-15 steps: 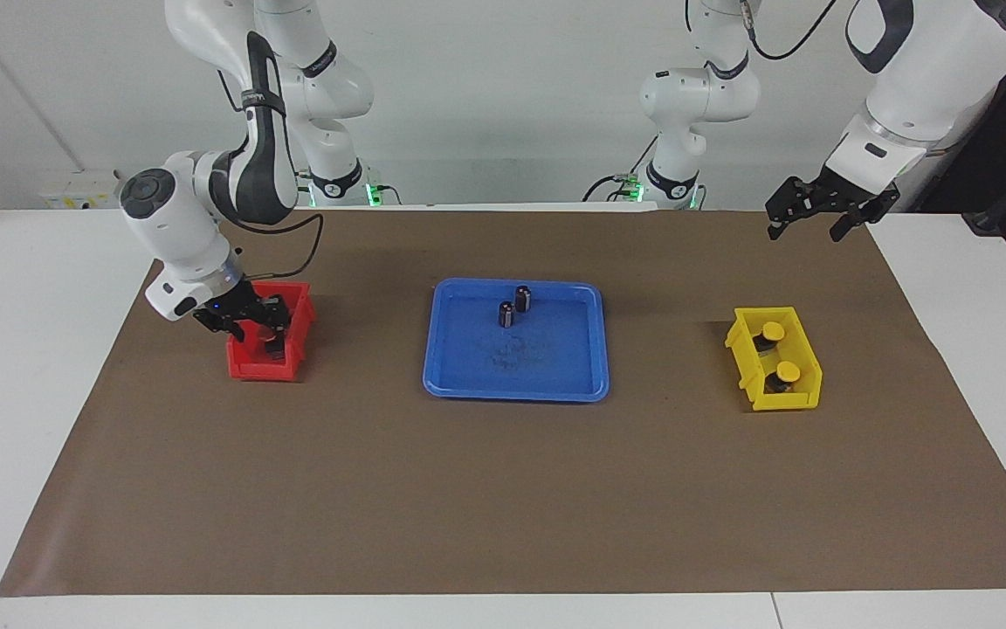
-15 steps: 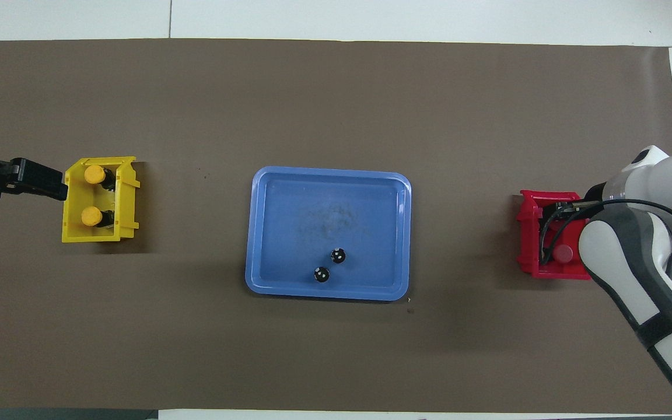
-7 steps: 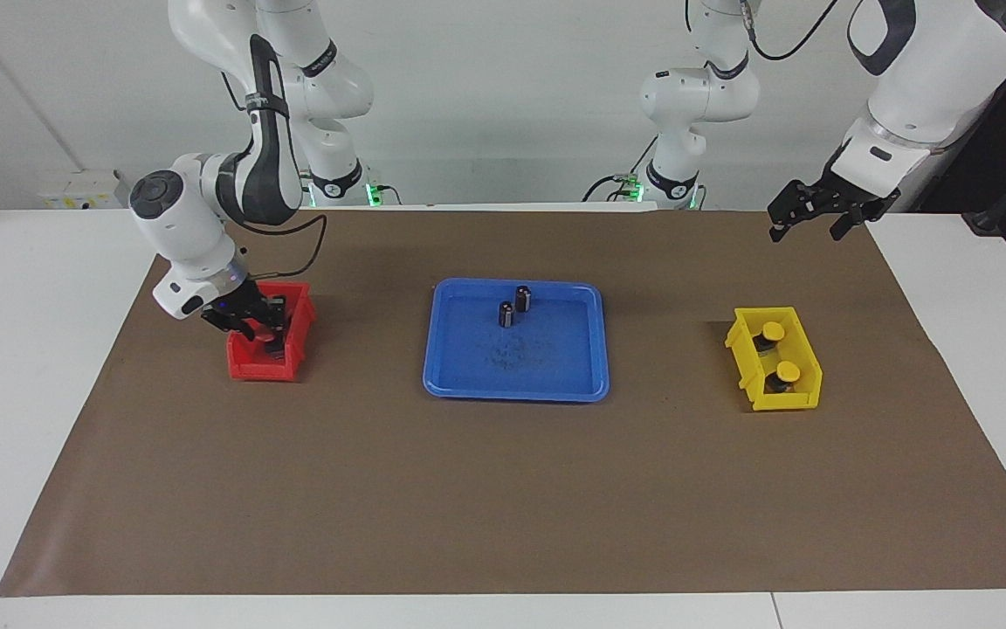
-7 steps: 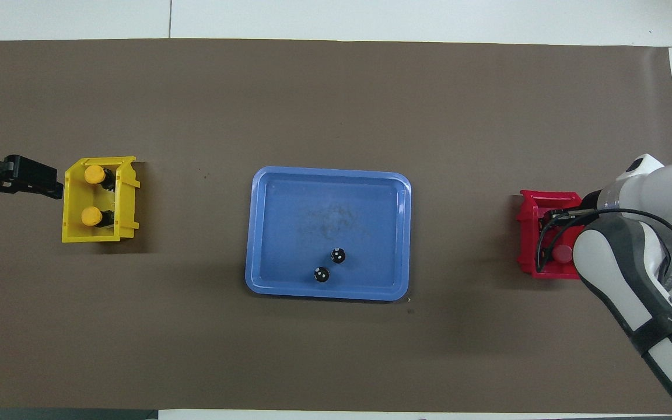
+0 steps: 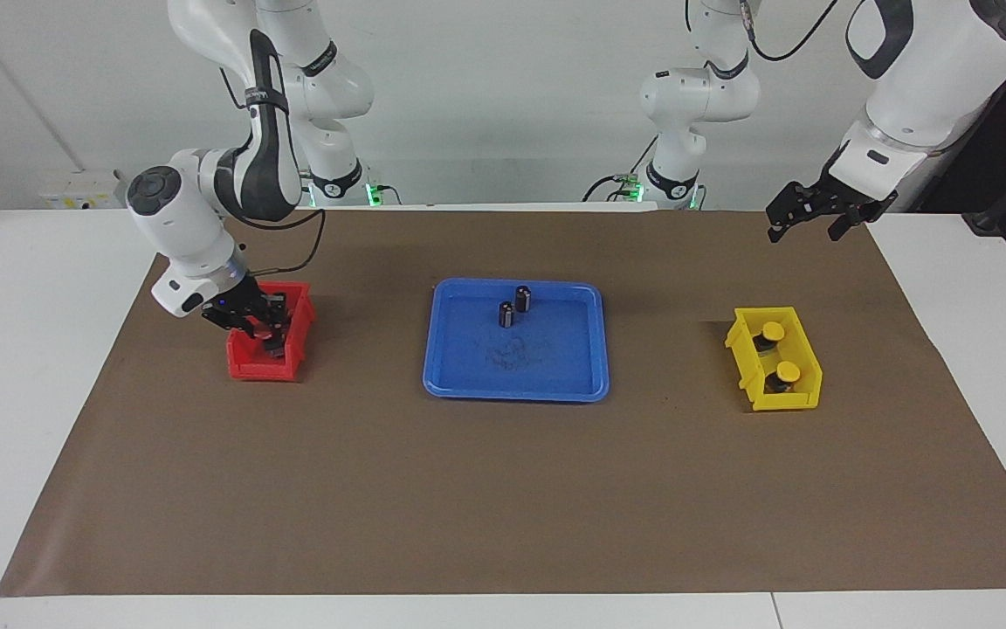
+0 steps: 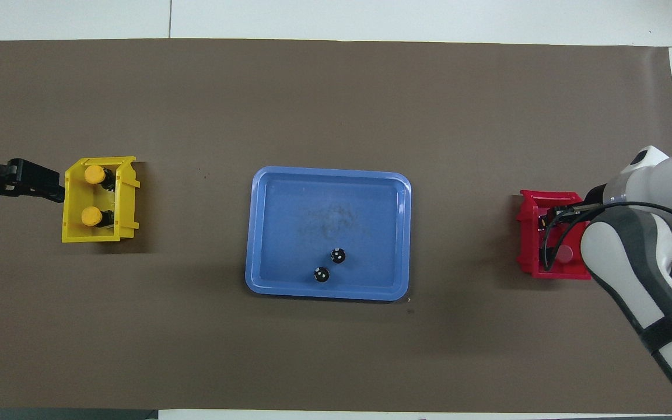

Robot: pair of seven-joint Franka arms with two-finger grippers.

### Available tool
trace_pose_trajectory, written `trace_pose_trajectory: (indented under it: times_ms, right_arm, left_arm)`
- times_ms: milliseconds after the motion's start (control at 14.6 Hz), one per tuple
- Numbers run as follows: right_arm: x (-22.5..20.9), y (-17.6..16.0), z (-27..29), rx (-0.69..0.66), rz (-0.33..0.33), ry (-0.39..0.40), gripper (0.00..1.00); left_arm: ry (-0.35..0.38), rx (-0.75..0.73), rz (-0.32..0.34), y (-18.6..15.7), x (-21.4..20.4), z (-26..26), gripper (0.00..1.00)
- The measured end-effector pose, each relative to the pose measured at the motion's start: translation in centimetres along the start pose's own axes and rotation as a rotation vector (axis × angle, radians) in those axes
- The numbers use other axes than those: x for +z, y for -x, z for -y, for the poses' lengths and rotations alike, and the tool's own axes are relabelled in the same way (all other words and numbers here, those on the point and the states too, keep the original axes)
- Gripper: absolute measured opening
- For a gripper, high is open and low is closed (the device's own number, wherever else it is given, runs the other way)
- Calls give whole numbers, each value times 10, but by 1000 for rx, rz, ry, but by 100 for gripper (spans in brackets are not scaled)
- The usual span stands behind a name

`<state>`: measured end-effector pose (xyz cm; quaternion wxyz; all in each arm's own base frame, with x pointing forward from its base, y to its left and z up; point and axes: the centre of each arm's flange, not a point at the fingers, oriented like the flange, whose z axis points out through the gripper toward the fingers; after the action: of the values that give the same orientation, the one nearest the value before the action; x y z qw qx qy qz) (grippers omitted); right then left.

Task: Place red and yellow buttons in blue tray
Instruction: 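Grasp a red button in the red holder with the right gripper, then place the red button in the tray while the left gripper reaches yellow holder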

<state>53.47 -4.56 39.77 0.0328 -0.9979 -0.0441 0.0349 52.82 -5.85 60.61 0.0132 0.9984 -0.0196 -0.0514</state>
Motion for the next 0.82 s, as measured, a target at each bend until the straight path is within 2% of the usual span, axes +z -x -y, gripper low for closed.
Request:
trace_pose_trajectory:
  times_ms: [137, 341, 478, 614, 683, 819]
  right_arm:
    - [-60, -24, 16, -26, 32, -6, 42]
    - [-109, -59, 103, 13, 24, 12, 42]
    - [-105, -71, 187, 83, -1, 22, 42]
    - [-84, -70, 284, 160, -59, 14, 42]
    - [-68, -64, 329, 184, -70, 11, 42]
    - [-25, -52, 399, 202, -80, 27, 42]
  left_arm:
    - [-1, -5, -26, -3, 4, 3, 100]
    - [3, -29, -122, -21, 38, 31, 100]
    - [2, -51, -149, -36, 77, 54, 97]
    - [-6, -52, -153, -54, 114, 62, 81]
    - [-9, -49, -154, -64, 129, 62, 81]
    - [-10, -45, -151, -79, 156, 61, 69]
